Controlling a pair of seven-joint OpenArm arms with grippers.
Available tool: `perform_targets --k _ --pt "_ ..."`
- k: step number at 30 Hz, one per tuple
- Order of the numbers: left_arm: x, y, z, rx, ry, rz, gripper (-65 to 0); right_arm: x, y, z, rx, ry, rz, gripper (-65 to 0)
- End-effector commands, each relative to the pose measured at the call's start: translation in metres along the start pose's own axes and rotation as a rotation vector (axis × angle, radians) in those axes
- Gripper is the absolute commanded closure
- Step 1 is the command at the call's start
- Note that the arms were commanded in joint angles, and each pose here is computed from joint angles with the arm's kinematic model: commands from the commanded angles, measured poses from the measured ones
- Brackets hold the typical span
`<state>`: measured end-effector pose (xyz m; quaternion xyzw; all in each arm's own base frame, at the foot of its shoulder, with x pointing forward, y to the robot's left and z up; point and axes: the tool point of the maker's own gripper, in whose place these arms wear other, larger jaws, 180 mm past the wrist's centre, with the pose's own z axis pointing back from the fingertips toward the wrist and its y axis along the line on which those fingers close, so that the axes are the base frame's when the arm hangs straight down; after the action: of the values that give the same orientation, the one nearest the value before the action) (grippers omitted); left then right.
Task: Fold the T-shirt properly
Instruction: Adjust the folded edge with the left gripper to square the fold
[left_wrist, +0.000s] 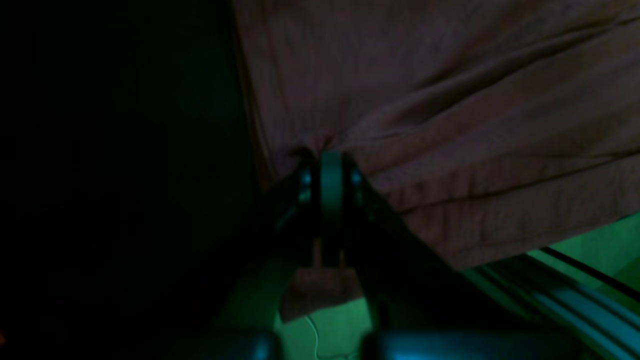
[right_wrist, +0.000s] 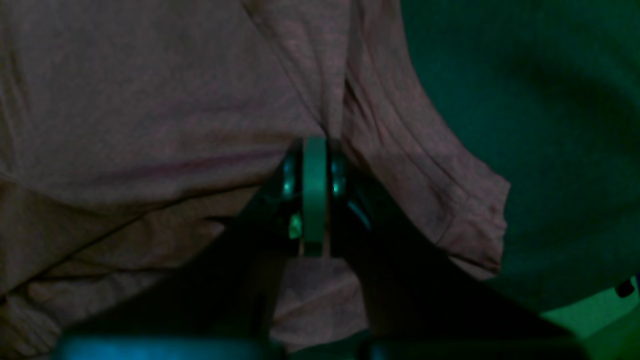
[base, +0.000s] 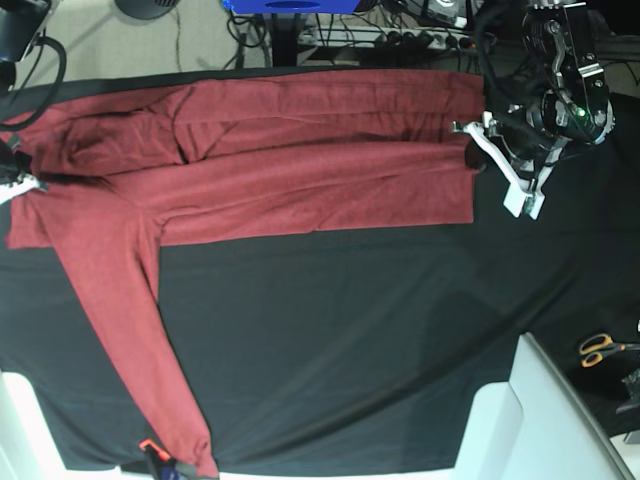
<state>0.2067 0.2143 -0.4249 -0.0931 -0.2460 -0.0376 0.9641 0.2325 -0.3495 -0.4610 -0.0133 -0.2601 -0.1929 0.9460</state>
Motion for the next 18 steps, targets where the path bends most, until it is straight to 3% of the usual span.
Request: perform_targets --k 1,10,18 --pt "0.0069 0.0016 0.0047 0.003 -0.027 -0.013 0.0 0.0206 -0.0052 0.0055 -0.007 -0.051 0.013 0.0" --pt "0.0031 0.0018 0.0039 0.004 -0.018 -0.009 0.0 0.0263 -0.0128 0.0044 -0.077 -0.042 0.072 0.0" --pt "0.0014 0.001 0.0031 0.001 -0.014 -0.007 0.0 0.0278 -0.0118 0.0042 -0.075 -0.047 0.072 0.0"
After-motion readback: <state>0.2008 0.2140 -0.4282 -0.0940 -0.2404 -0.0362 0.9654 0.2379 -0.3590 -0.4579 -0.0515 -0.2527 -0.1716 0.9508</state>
